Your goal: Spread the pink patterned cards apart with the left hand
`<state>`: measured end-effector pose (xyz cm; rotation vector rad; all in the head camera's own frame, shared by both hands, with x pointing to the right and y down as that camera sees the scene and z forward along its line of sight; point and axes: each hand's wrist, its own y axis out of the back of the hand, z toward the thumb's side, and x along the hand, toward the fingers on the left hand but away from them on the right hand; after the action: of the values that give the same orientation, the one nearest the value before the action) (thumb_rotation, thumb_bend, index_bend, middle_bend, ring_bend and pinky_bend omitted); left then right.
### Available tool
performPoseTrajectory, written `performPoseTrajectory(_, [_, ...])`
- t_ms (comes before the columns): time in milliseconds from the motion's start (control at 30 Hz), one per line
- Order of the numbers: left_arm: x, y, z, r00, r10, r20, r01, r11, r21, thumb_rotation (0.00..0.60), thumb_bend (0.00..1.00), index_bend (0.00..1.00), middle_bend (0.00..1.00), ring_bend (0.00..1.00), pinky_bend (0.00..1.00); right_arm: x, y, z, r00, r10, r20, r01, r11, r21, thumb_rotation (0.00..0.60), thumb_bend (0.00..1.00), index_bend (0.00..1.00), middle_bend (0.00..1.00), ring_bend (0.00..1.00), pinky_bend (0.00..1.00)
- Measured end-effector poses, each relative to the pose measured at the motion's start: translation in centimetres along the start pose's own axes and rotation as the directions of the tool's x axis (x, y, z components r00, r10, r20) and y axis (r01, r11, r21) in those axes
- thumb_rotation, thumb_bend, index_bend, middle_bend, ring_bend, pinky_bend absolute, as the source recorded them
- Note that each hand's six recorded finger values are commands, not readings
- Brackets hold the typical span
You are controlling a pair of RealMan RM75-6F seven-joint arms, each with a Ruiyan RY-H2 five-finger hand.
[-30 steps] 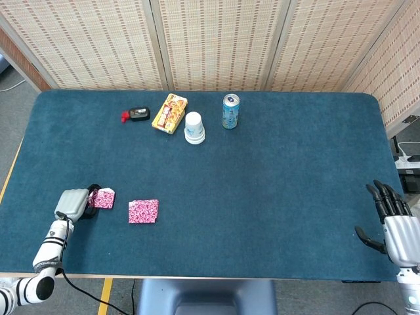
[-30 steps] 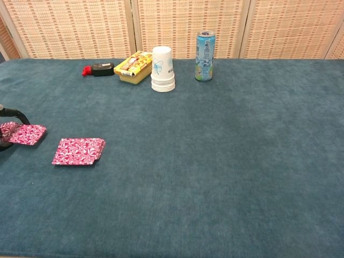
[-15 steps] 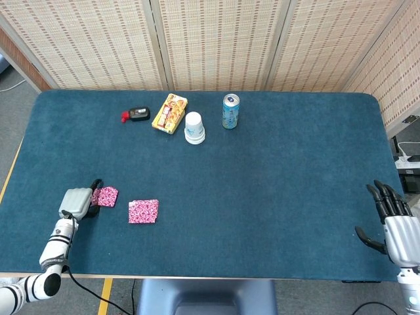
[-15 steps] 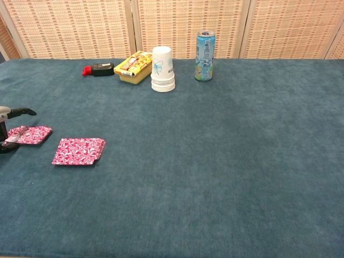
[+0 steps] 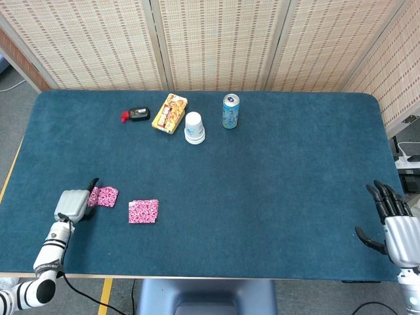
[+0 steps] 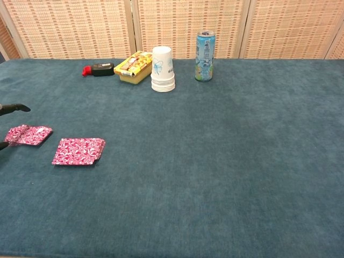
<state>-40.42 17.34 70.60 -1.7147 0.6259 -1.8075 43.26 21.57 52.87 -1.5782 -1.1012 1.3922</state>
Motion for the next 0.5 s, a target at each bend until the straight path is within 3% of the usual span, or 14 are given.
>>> performPoseTrajectory(300, [-4.6,1.6,4.6,0.990,-0.009,0.140,0.021,0.996,-0.084,0.600,0.42,0.00,1.00,1.00,1.00,-0.2,-0.2,0.2,1.000,0.003,-0.002,-0.003,1.000,0.011,0.600,0.20,0.00,0.00,0.00,0.14])
performPoseTrajectory(500, [-5.2,1.0,7.4,0.980,-0.023,0.199,0.047,0.992,-0.117,0.600,0.42,0.00,1.00,1.00,1.00,-0.3,-0.2,0.3,1.000,0.000,-0.005,0.000,1.000,0.007,0.600,0.20,0.00,0.00,0.00,0.14])
